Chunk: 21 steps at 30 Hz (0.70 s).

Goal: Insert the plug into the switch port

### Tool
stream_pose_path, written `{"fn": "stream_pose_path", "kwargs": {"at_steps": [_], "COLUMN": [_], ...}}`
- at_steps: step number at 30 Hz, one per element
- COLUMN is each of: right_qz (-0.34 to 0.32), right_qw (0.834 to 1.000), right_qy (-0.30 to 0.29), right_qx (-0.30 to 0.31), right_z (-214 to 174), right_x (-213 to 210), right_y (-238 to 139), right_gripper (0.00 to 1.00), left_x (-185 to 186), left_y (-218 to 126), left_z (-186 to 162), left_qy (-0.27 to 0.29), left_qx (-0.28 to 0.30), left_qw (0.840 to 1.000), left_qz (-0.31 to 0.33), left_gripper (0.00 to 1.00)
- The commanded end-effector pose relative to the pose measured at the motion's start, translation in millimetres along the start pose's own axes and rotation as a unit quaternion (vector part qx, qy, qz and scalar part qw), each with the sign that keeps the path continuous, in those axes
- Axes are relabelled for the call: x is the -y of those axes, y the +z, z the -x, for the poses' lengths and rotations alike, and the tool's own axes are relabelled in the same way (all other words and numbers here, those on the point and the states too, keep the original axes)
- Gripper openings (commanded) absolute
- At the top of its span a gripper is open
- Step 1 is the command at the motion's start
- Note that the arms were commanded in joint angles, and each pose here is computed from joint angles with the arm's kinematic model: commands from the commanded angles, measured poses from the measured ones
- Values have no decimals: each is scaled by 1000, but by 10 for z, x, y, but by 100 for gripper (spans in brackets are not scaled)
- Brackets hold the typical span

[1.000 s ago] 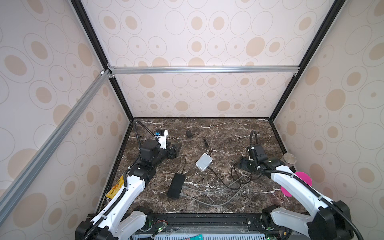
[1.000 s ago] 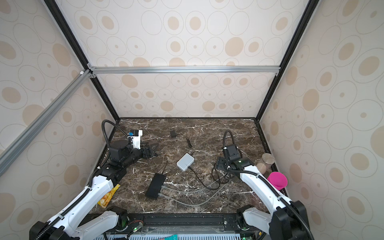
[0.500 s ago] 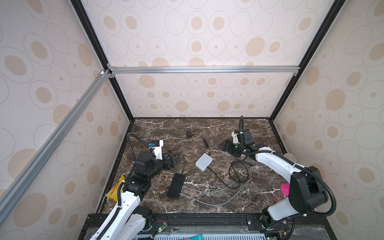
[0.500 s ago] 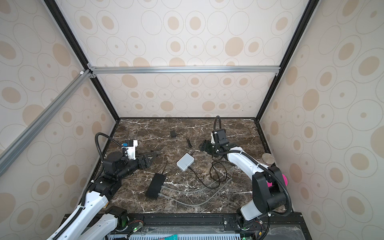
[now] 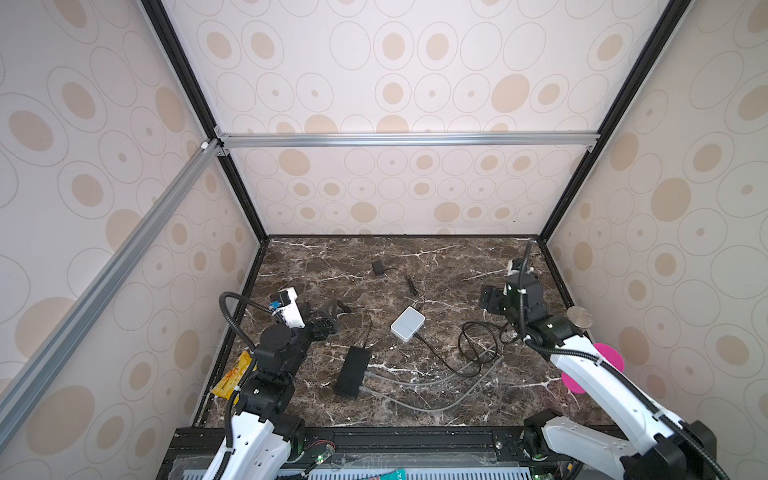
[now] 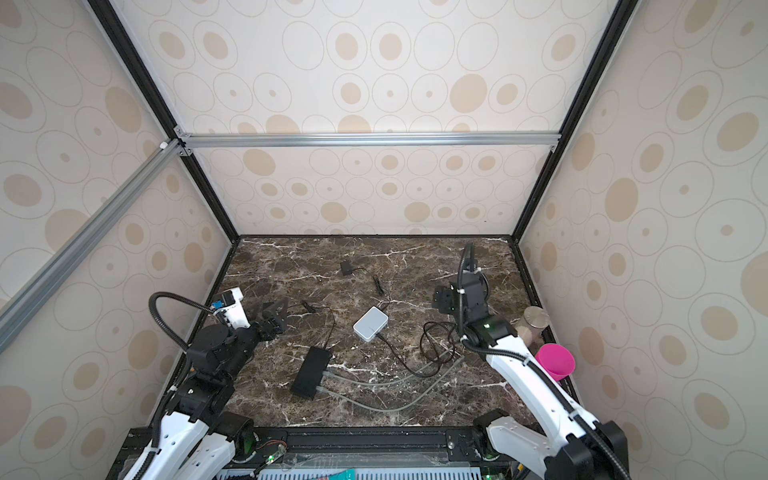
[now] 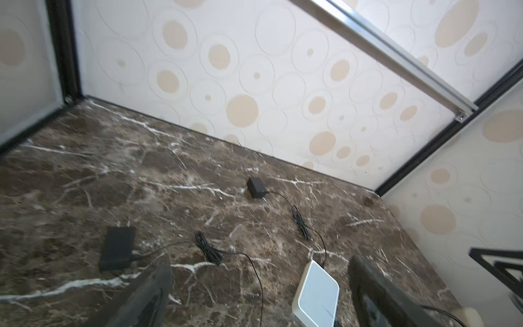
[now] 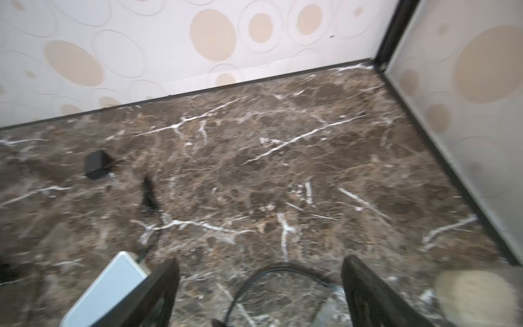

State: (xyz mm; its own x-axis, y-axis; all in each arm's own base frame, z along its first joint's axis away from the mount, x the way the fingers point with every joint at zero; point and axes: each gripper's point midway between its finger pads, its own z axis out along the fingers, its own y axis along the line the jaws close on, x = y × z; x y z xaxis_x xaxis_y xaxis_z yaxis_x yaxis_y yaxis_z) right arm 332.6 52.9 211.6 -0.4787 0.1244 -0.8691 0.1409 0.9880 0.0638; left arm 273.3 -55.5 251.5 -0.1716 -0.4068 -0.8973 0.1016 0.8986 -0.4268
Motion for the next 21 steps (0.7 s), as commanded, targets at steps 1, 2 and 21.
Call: {"fn": "stream_pose_path", "kwargs": {"at_steps": [1,2,21], "right_qz": [-70,-62,-66], "right_qw": [991,989,969], "right_qy": [-98,-113,-145], "right_qx": [58,70,191], "right_z": [-147,-225,-623], "right_x": [281,273,295], "right_y": [96,124,696], "right_gripper": [94,96,100], "left_x": [-170,-195,-674], "left_y": [-110,-137,-195], "left_z": [286,302,118], "left_qy": [32,37,91], "left_qx": [99,114,164], "left_qw": [994,992,972], "left_qz": [41,44,145], "left_gripper": [97,97,98]}}
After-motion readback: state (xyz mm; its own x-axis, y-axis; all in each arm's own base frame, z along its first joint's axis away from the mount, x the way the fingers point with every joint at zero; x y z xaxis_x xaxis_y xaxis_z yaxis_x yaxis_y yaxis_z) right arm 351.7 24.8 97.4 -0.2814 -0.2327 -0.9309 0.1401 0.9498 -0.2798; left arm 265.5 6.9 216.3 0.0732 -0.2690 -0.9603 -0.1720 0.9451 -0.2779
